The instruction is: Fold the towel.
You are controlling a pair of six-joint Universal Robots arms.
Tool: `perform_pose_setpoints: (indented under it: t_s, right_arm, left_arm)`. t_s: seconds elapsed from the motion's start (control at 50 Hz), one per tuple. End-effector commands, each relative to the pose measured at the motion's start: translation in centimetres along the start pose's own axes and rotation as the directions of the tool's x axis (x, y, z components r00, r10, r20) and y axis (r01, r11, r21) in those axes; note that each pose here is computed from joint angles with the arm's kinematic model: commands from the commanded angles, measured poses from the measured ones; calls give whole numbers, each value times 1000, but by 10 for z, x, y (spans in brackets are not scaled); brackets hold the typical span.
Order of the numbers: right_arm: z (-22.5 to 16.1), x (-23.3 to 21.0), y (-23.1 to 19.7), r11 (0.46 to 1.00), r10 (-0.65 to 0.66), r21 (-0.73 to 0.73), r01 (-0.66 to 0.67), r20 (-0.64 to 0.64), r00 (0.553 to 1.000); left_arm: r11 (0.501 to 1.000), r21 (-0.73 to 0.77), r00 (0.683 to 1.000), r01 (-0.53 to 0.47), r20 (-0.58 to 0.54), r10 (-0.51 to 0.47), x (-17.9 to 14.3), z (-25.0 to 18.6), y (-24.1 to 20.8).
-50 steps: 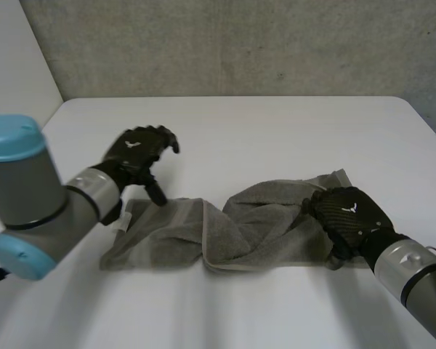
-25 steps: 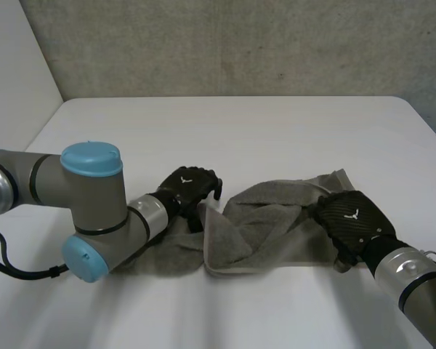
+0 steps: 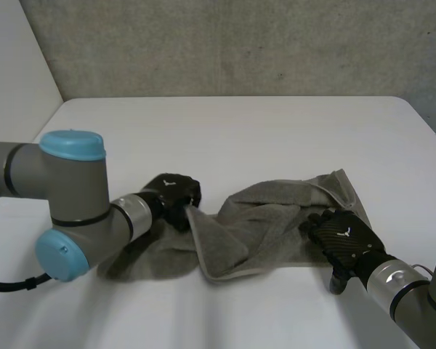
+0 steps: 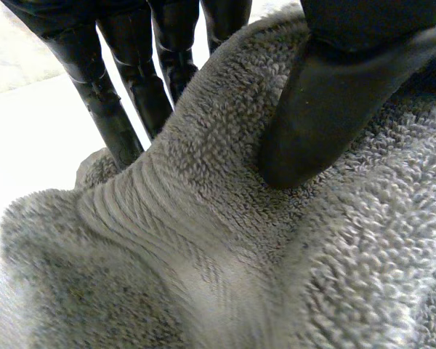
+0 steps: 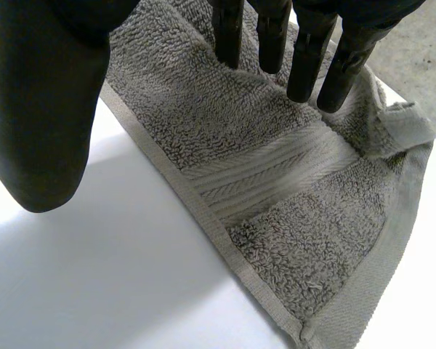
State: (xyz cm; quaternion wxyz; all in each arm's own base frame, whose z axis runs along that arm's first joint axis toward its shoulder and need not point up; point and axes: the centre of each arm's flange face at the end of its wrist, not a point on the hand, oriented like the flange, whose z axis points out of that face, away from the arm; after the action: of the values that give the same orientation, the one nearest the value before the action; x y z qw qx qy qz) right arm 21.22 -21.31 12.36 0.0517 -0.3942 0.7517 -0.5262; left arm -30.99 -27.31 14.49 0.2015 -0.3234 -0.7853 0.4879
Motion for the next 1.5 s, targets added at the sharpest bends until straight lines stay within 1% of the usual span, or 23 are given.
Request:
perform_pose_setpoints:
  t_s: [0.02, 0.04, 0.08, 0.14, 0.36, 0.4, 0.56, 0.78, 1.2, 1.5]
  right_arm:
    - [2, 4, 0, 1000, 1, 0, -1, -17, 1000]
    - [2, 5, 0, 1000, 1, 0, -1, -20, 1000]
    - [3, 6, -1, 1000, 2, 3, -2, -23, 1000]
    - [4, 8, -2, 1000, 2, 5, -1, -28, 1000]
    - [7, 12, -7, 999, -6, 38, 8, -47, 999]
    - [9, 13, -7, 999, -9, 47, 11, -52, 999]
    - [18, 14, -1, 998, -18, 58, 22, -59, 998]
    - [26, 14, 3, 998, -19, 54, 23, -59, 998]
    - [38, 22, 0, 992, -46, 110, 57, -103, 994]
    - [44, 21, 5, 994, -40, 100, 51, -103, 994]
  left_arm:
    - [1000, 11, 985, 24, 171, -26, -36, 0, -6]
    - [1000, 11, 985, 24, 171, -26, -36, 0, -6]
    - [999, 2, 978, 33, 207, -33, -43, 0, -3]
    - [999, -8, 976, 43, 215, -40, -45, -1, 0]
    - [995, -4, 970, 96, 223, -93, -46, -8, 1]
    - [993, 5, 968, 117, 223, -115, -45, -12, -1]
    - [989, 20, 964, 148, 221, -149, -43, -17, -3]
    - [988, 21, 963, 152, 223, -153, -44, -16, -2]
    - [987, 17, 962, 157, 225, -157, -44, -17, 1]
    - [987, 7, 962, 161, 223, -158, -43, -18, 4]
